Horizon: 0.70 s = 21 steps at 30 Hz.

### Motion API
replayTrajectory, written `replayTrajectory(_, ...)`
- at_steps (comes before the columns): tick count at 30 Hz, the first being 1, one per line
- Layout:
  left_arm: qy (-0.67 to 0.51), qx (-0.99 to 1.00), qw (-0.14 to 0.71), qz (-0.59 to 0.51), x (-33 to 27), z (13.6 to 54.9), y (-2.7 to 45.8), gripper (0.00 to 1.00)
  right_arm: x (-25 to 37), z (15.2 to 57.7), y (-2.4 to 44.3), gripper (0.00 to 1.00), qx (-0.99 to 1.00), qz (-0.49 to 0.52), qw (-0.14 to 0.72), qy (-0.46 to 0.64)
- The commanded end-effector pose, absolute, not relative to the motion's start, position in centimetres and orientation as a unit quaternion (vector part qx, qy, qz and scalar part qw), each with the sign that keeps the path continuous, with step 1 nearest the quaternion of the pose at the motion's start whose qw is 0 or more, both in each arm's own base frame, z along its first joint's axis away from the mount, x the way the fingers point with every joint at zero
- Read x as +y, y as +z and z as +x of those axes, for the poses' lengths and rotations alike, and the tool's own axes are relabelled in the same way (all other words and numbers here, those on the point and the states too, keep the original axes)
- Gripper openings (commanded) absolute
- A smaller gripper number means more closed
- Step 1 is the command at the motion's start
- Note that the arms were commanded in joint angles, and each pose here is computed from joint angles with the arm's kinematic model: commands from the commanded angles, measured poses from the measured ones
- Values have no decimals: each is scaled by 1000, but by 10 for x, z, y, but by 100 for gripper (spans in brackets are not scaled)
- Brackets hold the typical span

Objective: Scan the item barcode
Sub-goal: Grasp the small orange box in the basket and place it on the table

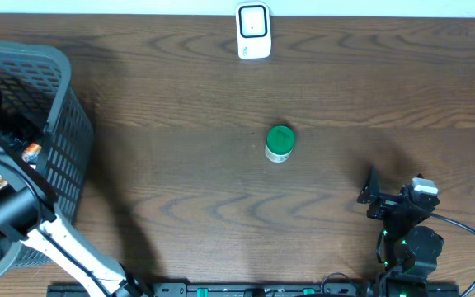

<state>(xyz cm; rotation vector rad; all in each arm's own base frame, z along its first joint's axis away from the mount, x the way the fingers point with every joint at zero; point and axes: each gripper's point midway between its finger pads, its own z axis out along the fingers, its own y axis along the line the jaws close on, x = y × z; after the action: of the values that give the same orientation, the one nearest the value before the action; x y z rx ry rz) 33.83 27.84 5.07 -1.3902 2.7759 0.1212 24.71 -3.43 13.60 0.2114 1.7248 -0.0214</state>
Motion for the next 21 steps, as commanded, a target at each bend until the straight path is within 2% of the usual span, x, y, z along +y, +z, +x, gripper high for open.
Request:
replayTrajectory(1, 73, 851, 178, -488, 292, 345, 183, 55, -33, 247, 135, 99, 758, 95, 645, -4)
replayTrajectory(3, 65, 816, 247, -519, 285, 339, 236, 56, -33, 247, 135, 99, 758, 95, 645, -3)
replayTrajectory(5, 10, 784, 317, -534, 259, 335, 291, 56, -33, 247, 135, 99, 758, 95, 645, -3)
replayTrajectory(7, -107, 782, 389, -475, 191, 336, 356, 56, -33, 247, 135, 99, 758, 95, 645, -3)
replayTrajectory(10, -157, 808, 399, -405, 123, 331, 382, 56, -33, 247, 135, 99, 758, 95, 645, -3)
replayTrajectory(13, -170, 857, 360, -327, 55, 327, 372, 56, -33, 247, 135, 99, 758, 95, 645, -3)
replayTrajectory(15, -130, 908, 300, -263, -6, 329, 329, 56, -33, 247, 135, 99, 758, 95, 645, -4)
replayTrajectory(17, -92, 921, 280, -257, -22, 332, 304, 56, -33, 247, 135, 99, 758, 95, 645, -3)
replayTrajectory(21, -54, 951, 216, -214, -77, 339, 217, 57, -33, 247, 135, 99, 758, 95, 645, -3)
